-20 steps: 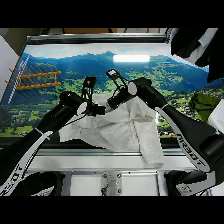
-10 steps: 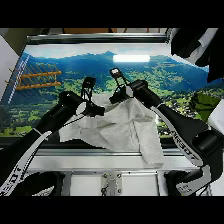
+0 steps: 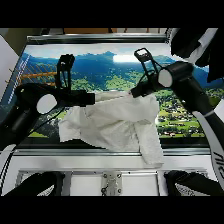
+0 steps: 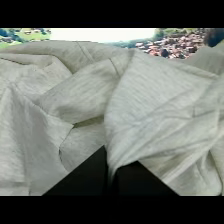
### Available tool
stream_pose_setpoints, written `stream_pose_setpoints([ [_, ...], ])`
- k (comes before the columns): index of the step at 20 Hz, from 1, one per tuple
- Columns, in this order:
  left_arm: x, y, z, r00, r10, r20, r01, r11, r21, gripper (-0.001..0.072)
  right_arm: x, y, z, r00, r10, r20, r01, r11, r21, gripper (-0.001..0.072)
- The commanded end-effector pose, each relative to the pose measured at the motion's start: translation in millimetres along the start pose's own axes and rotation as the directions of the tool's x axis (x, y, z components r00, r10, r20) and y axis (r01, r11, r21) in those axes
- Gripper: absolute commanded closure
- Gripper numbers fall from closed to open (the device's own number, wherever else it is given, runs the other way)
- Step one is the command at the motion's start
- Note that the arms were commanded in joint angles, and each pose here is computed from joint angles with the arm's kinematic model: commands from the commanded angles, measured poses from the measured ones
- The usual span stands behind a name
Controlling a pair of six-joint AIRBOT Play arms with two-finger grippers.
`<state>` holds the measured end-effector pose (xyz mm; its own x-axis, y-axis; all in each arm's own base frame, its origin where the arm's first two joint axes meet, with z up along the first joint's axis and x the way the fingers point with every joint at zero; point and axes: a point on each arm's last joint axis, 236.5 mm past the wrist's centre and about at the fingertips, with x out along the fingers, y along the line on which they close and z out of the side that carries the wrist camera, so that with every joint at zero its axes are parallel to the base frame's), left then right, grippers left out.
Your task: Fold the clothes and pants, and hang the long-sleeved shirts on hangers.
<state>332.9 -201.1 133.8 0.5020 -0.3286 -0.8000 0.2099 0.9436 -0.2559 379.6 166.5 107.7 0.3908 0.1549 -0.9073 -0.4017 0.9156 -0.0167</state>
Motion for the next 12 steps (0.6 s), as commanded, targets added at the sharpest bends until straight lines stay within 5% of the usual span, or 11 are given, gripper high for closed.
stream_pose_setpoints([
  [1,-6.6,-20.8,-29.4,0.989,-0.074,-0.126,0.078,0.997,0.022,0.0685,-38.0,-0.4,-83.3,0.974,0.001,-0.228,0.004,1.0,0.021,0.0686],
  [5,23.4,-45.9,-62.7,0.966,-0.063,-0.251,0.096,0.988,0.119,0.0685,-22.6,-0.3,-126.9,0.964,0.001,-0.266,0.02,0.997,0.074,0.0686],
  [12,72.7,-52.0,-93.5,0.928,-0.012,-0.373,0.075,0.985,0.155,0.0685,18.7,-22.2,-101.8,0.986,-0.015,-0.164,0.041,0.987,0.158,0.0685],
])
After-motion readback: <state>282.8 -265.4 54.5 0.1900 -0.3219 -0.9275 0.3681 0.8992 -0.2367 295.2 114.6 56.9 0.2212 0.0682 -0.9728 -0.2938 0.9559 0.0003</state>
